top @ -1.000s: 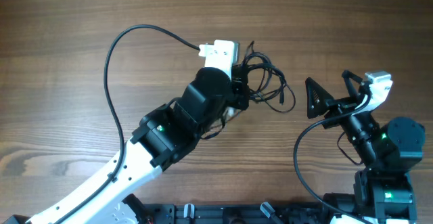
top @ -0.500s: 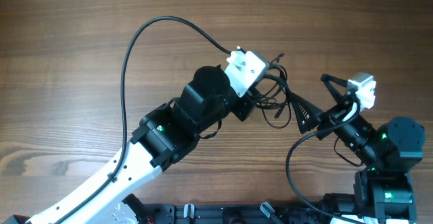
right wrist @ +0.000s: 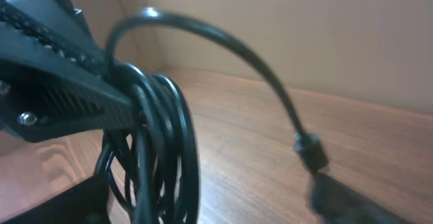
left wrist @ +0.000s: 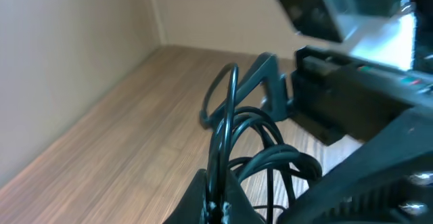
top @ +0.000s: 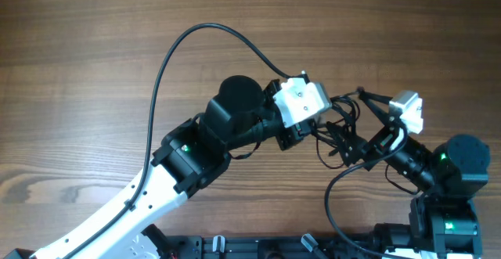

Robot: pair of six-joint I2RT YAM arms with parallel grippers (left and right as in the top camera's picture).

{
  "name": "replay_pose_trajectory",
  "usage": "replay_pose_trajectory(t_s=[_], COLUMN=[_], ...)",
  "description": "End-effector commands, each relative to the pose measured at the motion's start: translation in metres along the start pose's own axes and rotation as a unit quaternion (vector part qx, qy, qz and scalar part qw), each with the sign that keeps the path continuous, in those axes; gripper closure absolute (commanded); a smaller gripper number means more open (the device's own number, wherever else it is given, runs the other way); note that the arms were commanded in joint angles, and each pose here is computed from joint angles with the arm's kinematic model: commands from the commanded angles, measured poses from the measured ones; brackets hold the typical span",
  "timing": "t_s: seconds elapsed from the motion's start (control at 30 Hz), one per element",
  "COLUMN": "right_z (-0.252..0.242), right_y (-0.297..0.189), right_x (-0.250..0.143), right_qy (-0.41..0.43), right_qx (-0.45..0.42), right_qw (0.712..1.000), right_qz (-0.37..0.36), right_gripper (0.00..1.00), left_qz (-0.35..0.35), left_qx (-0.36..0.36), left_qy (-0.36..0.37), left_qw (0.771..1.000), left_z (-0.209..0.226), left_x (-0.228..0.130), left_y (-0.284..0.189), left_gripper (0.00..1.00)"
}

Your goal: Untangle cables

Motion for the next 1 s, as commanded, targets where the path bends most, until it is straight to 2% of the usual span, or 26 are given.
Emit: replay_pose_trajectory(t_s=[0.0, 0.03, 0.07, 0.1, 0.13, 0.2, 0.23, 0.3, 0.37, 0.5, 0.57, 0.67, 0.97], right_z=[0.008, 0.008, 0.008, 0.008, 0.008, 0.007, 0.002, -0.007, -0.007, -0.007, -0.006, -0.004, 0.012], right_y=[-0.002, -0.002, -0.002, -0.002, -0.002, -0.002, -0.002, -0.003, -0.003, -0.004, -0.005, -0.005, -0.007], right_x=[0.005, 0.005, 0.005, 0.005, 0.006, 0.007, 0.009, 0.013, 0.017, 0.029, 0.032, 0.037, 0.049], right_qy=[-0.019, -0.018, -0.018, -0.018, -0.018, -0.005, 0.023, 0.077, 0.109, 0.164, 0.173, 0.193, 0.218], right_qx=[0.024, 0.024, 0.024, 0.024, 0.024, 0.018, -0.006, -0.049, -0.050, -0.049, -0.044, -0.034, 0.035], right_qw=[1.000, 1.000, 1.000, 1.000, 1.000, 1.000, 1.000, 0.995, 0.992, 0.982, 0.980, 0.975, 0.969], right_qz=[-0.003, -0.003, -0.003, -0.003, -0.003, -0.007, -0.016, -0.034, -0.047, -0.081, -0.090, -0.102, -0.111], right_gripper=[0.57, 0.89, 0.96, 0.96, 0.96, 0.96, 0.96, 0.96, 0.96, 0.96, 0.95, 0.96, 0.96], left_qz=[-0.036, -0.038, -0.039, -0.040, -0.039, -0.033, -0.022, -0.008, -0.012, -0.031, -0.044, -0.067, -0.084], left_qx=[-0.024, -0.024, -0.023, -0.023, -0.022, -0.004, 0.038, 0.146, 0.197, 0.197, 0.153, 0.070, 0.031], left_qy=[0.020, 0.021, 0.022, 0.022, 0.021, -0.001, -0.046, -0.147, -0.222, -0.333, -0.387, -0.398, -0.389], left_qw=[0.999, 0.999, 0.999, 0.999, 0.999, 0.999, 0.998, 0.978, 0.955, 0.922, 0.908, 0.912, 0.917], left_z=[-0.004, -0.004, -0.004, -0.004, -0.003, 0.001, 0.009, 0.031, 0.040, 0.040, 0.033, 0.021, 0.016], left_x=[0.012, 0.013, 0.014, 0.014, 0.014, 0.013, 0.010, 0.003, -0.001, -0.003, 0.002, 0.017, 0.026], left_y=[-0.006, -0.006, -0.006, -0.006, -0.006, -0.006, -0.006, -0.010, -0.014, -0.014, -0.011, -0.008, -0.008], left_gripper=[0.96, 0.96, 0.96, 0.96, 0.83, 0.05, 0.00, 0.00, 0.00, 0.00, 0.00, 0.00, 0.05])
Point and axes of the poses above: each gripper's point midway between its finger pads, its own y axis out along the fingers, its own z axis along the line the jaws close on, x = y × z, the point moved 7 cm from there along -y, back along the fingers, and after that the axes turned 7 degrees about y, right-handed, at the moved point
